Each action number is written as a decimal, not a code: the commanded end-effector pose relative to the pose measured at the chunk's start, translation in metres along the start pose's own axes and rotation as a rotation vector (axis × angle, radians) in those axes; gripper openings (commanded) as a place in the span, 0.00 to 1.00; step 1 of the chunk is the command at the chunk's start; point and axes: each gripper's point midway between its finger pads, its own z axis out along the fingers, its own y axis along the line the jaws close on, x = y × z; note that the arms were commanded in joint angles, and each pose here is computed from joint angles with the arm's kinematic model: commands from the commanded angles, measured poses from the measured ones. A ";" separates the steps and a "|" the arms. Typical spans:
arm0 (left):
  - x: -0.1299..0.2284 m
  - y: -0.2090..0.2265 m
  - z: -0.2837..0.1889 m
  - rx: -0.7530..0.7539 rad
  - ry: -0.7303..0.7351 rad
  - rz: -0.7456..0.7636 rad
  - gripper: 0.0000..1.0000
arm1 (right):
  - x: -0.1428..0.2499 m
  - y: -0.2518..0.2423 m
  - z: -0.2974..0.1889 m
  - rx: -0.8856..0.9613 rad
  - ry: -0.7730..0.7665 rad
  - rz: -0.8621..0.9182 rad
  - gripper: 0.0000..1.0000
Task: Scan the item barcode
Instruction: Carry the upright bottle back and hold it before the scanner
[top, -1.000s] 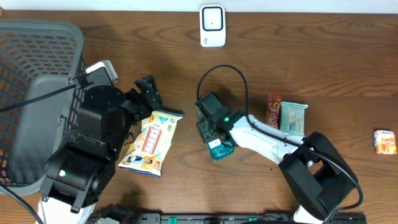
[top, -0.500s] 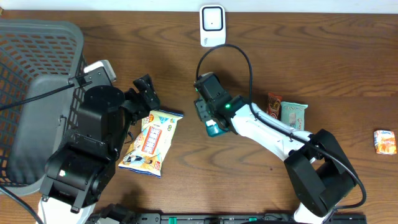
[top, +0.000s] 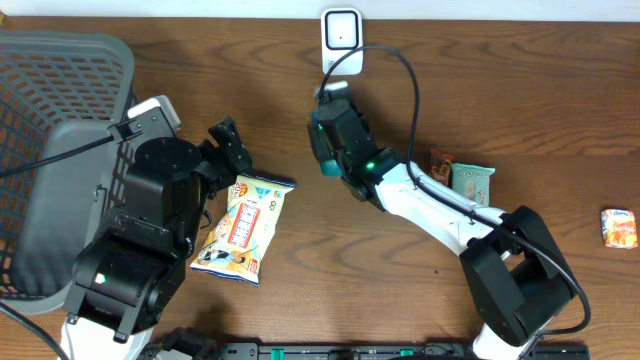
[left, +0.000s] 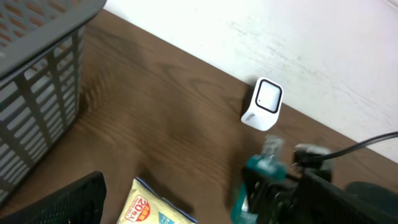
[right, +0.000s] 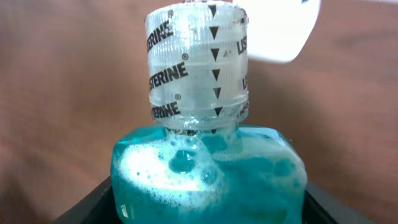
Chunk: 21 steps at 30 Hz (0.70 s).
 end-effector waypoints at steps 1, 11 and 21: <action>-0.017 0.006 -0.009 -0.032 -0.069 0.001 0.98 | -0.045 -0.019 -0.005 0.111 -0.155 0.035 0.08; -0.021 0.004 -0.010 -0.022 -0.085 -0.006 0.98 | -0.068 -0.029 0.039 0.135 -0.357 -0.066 0.09; -0.032 0.011 -0.009 -0.076 -0.143 -0.014 0.98 | -0.055 -0.034 0.066 0.231 -0.496 -0.017 0.08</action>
